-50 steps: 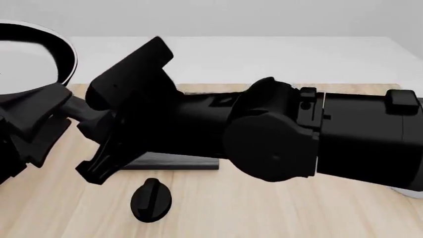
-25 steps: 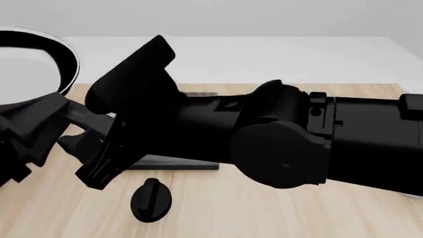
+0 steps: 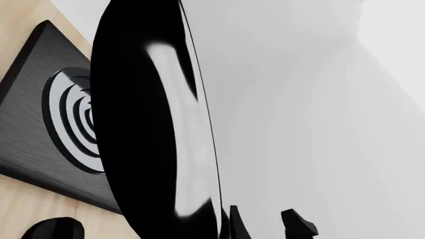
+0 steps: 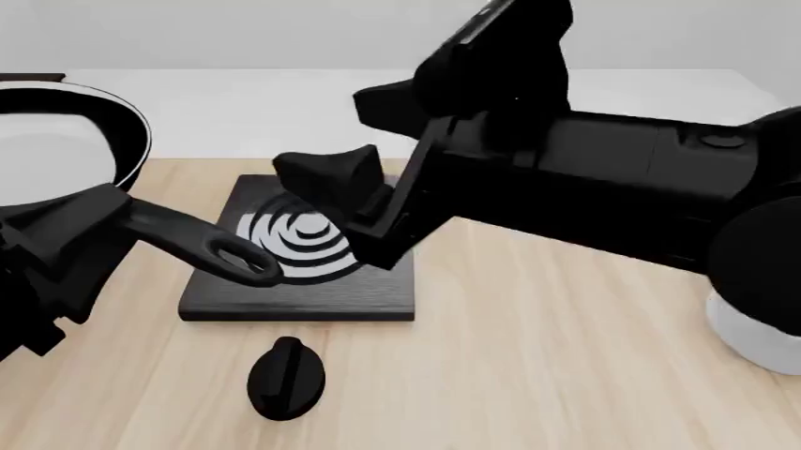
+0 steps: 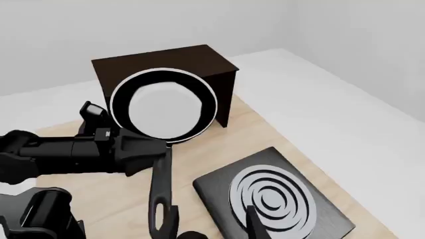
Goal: Put the frying pan on the cabinet shelf.
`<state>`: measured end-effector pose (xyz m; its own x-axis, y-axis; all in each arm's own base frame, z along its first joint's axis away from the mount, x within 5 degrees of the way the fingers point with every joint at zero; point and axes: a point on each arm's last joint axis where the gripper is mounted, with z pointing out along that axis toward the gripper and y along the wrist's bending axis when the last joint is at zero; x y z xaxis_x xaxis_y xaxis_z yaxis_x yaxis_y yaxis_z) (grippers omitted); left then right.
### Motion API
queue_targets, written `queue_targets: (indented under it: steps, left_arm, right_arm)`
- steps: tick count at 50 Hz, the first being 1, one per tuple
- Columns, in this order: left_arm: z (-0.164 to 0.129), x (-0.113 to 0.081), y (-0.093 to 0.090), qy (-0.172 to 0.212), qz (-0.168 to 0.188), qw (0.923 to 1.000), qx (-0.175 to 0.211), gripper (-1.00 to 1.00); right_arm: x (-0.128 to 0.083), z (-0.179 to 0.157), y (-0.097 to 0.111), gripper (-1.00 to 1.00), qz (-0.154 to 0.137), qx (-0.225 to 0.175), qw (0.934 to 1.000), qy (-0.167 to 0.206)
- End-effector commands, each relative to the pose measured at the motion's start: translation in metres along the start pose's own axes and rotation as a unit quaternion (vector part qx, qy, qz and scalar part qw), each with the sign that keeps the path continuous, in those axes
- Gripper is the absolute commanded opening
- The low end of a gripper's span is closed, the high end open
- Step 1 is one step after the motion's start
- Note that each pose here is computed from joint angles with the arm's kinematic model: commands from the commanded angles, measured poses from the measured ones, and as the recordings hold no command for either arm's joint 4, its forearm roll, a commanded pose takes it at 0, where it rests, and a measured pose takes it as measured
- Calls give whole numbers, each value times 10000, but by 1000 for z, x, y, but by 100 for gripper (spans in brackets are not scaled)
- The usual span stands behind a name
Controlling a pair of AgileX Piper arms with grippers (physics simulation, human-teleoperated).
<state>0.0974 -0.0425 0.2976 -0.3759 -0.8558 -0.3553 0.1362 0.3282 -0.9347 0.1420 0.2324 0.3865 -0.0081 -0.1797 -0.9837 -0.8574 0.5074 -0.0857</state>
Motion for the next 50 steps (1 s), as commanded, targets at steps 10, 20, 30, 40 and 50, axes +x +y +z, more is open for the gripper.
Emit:
queue_targets:
  steps: [10, 20, 30, 40, 50]
  left_arm:
    - [-1, -3, -13, 1, 967, 9951, 202, -100]
    - [-2, -5, -11, -117, 975, 9950, 157, -100]
    - [-3, -5, -15, -53, 1006, 9946, 239, -100]
    - [1, -8, -26, -74, 1119, 9932, 297, -100]
    - [4, -23, -32, -579, 1129, 9918, 171, -100]
  right_arm:
    - [72, -115, -57, 100, 747, 1976, 9771, -253]
    - [108, -167, -64, 100, 1432, 3267, 9332, -429]
    - [145, -200, -41, 100, 1188, 3868, 9137, -375]
    - [154, -210, -32, 100, 1097, 4048, 9068, -428]
    - [158, -210, -30, 100, 954, 4005, 9105, -373]
